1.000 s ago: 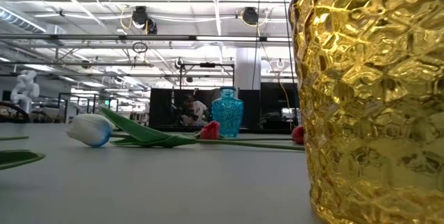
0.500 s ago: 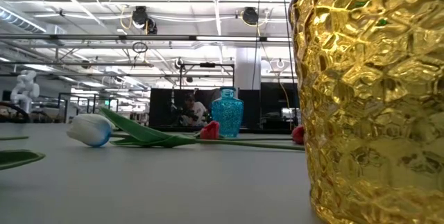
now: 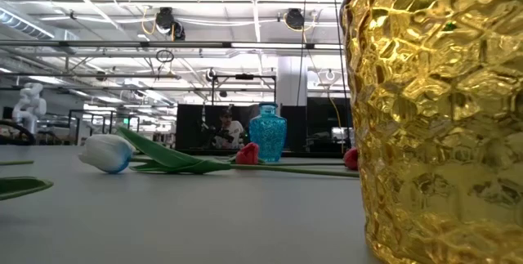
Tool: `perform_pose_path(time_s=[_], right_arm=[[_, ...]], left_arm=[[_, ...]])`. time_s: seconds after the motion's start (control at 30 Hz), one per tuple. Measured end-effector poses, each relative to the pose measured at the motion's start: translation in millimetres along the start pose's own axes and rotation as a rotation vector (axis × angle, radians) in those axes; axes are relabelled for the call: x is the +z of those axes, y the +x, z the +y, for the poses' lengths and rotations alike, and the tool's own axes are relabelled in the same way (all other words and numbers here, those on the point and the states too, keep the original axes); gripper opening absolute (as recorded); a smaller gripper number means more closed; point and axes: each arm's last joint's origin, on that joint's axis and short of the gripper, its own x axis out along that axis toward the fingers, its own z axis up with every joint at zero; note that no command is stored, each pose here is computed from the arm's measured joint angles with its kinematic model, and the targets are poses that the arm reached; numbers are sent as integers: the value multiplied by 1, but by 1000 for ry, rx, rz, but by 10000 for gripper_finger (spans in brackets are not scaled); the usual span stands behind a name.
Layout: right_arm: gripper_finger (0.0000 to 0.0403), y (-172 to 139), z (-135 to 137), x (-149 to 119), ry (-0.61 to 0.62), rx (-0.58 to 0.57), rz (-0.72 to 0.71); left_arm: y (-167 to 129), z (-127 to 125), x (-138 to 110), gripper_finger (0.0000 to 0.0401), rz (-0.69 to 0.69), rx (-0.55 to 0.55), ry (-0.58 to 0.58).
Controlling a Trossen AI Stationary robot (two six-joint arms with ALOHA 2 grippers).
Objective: Sort flowers into vase by color
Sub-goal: Put the top left yellow flower into the blue vase
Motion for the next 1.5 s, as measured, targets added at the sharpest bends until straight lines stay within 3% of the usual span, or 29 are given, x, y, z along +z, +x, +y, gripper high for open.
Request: perform_pose_path(time_s=[0.27, 0.43, 0.53, 0.83, 1.1, 1.5], right_arm=[[105, 29, 14, 17, -60, 13, 145], [105, 45, 23, 10, -127, 22, 269], [105, 53, 27, 1, -142, -11, 310], [105, 55, 23, -14, -287, -250, 430], [105, 50, 21, -22, -308, -261, 505], [105, 48, 21, -26, -338, -242, 550]], left_arm=[[-1, 8, 1, 68, 7, 291, 13], [-5, 16, 0, 68, 40, 588, 12], [-7, 18, -4, 68, 77, 694, 39], [7, 12, -13, 78, 168, 717, 67], [37, -2, -16, 151, 216, 728, 40], [65, -13, -14, 157, 276, 751, 89]])
